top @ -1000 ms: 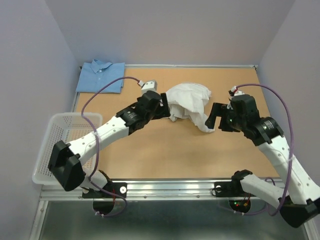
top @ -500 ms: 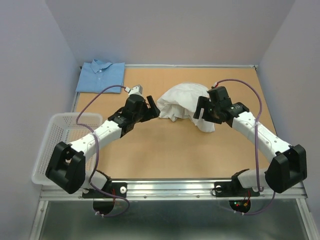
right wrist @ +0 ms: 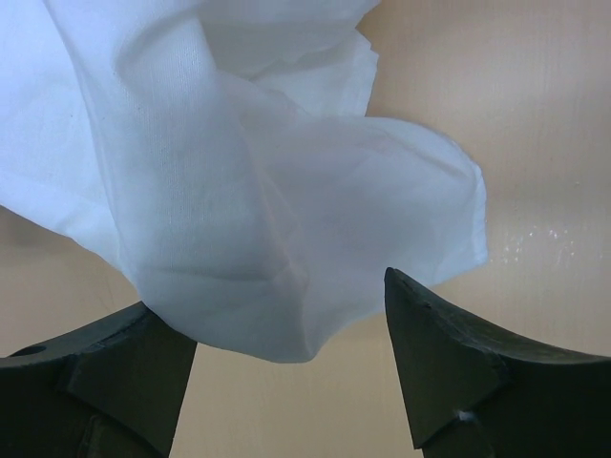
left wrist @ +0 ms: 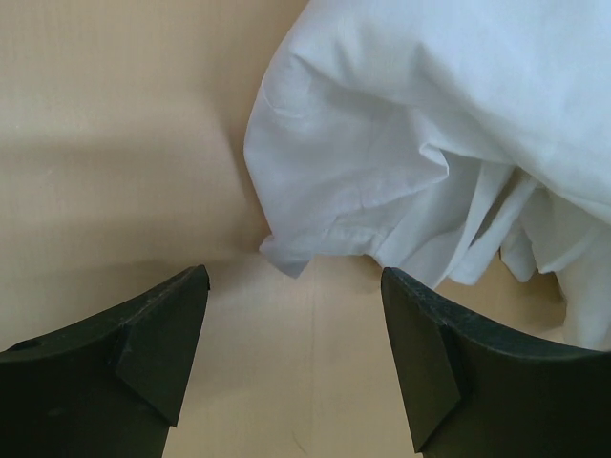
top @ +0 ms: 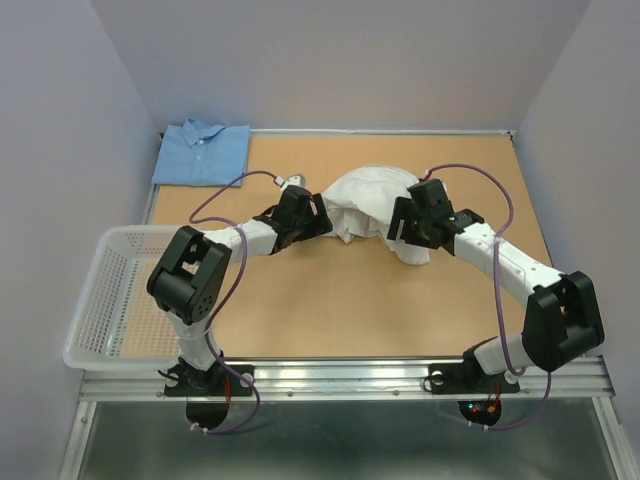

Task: Fold and stack the long sleeve shirts
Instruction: Flatten the shirt out

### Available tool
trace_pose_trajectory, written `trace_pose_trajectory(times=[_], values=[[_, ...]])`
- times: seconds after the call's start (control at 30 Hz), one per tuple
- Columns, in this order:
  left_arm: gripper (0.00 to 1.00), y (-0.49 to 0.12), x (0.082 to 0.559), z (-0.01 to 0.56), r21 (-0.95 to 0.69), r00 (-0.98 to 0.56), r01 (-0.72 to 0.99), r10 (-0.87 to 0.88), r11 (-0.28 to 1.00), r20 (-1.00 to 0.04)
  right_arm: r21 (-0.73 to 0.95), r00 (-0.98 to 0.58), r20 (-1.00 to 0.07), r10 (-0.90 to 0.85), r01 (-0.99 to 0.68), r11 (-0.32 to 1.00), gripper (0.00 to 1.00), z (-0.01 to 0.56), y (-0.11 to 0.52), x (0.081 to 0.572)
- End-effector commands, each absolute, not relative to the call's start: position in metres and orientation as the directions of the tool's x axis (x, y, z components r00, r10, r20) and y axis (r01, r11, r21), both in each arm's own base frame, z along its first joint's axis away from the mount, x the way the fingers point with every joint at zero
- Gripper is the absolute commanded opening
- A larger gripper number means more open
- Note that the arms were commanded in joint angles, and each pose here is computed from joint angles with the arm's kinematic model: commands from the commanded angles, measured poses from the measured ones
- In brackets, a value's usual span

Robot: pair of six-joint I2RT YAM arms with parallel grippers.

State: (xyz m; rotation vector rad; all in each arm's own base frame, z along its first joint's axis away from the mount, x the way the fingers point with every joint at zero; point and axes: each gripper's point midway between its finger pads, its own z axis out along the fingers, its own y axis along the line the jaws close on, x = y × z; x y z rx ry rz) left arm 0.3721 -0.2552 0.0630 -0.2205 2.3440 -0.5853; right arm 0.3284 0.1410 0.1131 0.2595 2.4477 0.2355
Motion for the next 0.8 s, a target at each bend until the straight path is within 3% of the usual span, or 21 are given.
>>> trace_pose_trajectory(times=[0.0, 0.33, 0.47, 0.67, 0.7, 0.73, 0.77], values=[[0.84, -0.276, 0.403, 0.089, -0.51, -0.684, 0.062, -0.336, 0.858, -0.648, 0.223, -0.726, -0.645, 0.239, 0.12, 0.967, 0.79, 0.117, 0.135, 0.34], [0.84, -0.297, 0.421, 0.083, -0.519, -0.677, 0.087, -0.332, 0.85, -0.657, 0.219, -0.733, -0.641, 0.227, 0.109, 0.97, 0.74, 0.109, 0.134, 0.339], [0.84, -0.297, 0.421, 0.082, -0.517, -0.68, 0.084, -0.33, 0.852, -0.654, 0.204, -0.734, -0.642, 0.22, 0.114, 0.972, 0.63, 0.104, 0.131, 0.341], [0.84, -0.293, 0.421, 0.114, -0.529, -0.661, 0.091, -0.346, 0.844, -0.666, 0.167, -0.727, -0.658, 0.198, 0.116, 0.979, 0.24, 0.104, 0.124, 0.351], [0.84, -0.258, 0.438, 0.118, -0.254, -0.556, 0.173, -0.118, 0.952, -0.823, 0.164, -0.717, -0.666, 0.204, 0.127, 0.978, 0.11, 0.108, 0.119, 0.356], [0.01, -0.252, 0.442, 0.128, -0.227, -0.539, 0.169, -0.103, 0.959, -0.836, 0.167, -0.696, -0.688, 0.208, 0.127, 0.978, 0.07, 0.12, 0.117, 0.363], [0.0, -0.246, 0.445, 0.152, -0.202, -0.505, 0.168, -0.092, 0.965, -0.858, 0.161, -0.669, -0.71, 0.217, 0.145, 0.976, 0.04, 0.133, 0.104, 0.369]])
